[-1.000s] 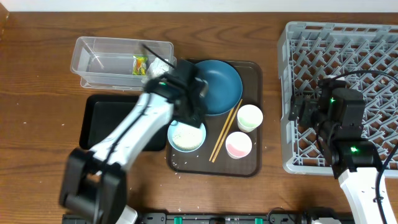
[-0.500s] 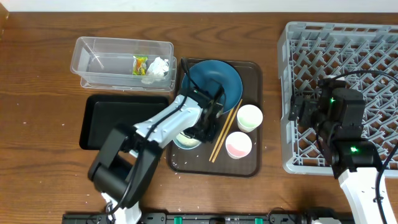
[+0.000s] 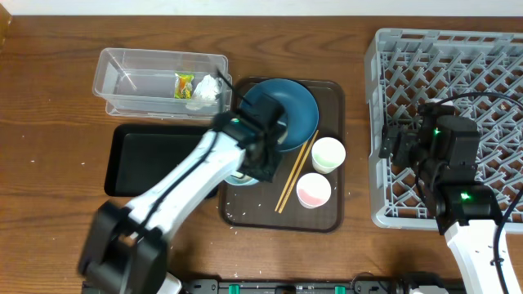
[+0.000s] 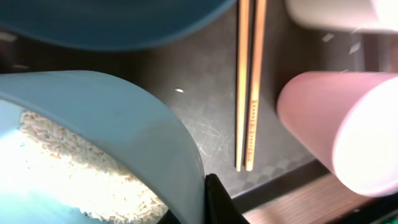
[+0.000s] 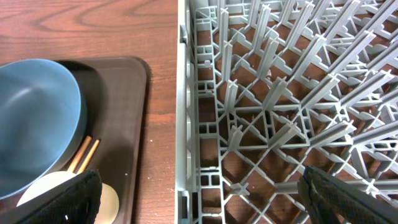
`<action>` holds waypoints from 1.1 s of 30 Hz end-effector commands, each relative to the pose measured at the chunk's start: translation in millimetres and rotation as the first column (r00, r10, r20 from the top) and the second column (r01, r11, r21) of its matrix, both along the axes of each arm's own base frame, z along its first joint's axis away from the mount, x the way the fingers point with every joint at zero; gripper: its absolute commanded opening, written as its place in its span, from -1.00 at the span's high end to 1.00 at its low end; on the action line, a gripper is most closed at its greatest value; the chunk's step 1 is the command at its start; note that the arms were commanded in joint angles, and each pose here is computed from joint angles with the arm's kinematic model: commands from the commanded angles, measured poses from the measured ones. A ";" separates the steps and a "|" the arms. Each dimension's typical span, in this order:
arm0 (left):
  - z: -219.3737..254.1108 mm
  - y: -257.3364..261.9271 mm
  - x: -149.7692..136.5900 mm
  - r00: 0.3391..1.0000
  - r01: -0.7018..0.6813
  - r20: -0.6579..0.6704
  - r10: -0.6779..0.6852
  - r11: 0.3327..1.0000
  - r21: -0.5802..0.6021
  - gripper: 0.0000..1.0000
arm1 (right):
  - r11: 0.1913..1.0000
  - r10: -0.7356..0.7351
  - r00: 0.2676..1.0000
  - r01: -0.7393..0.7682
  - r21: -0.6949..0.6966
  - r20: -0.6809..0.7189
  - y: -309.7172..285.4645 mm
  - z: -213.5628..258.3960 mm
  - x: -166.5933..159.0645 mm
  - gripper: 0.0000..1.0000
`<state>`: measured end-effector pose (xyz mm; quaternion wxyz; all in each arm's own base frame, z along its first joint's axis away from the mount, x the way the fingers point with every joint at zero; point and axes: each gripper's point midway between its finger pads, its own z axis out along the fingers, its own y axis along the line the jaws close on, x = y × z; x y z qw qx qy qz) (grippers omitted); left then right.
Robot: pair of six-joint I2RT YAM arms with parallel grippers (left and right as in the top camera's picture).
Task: Sort waste into correct bins and load items into the dishwasher rack
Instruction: 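Grasp the white rice bowl with the left gripper and lift it, then tip the rice bowl over the black tray with the left gripper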
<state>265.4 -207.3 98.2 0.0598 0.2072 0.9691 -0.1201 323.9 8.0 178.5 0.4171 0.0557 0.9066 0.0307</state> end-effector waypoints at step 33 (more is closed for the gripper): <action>76.8 183.9 38.2 0.824 -0.460 -0.388 0.414 0.088 -0.883 0.88 | 1.000 0.010 1.000 -0.009 -0.004 0.023 2.6 9.2 3.3 -0.98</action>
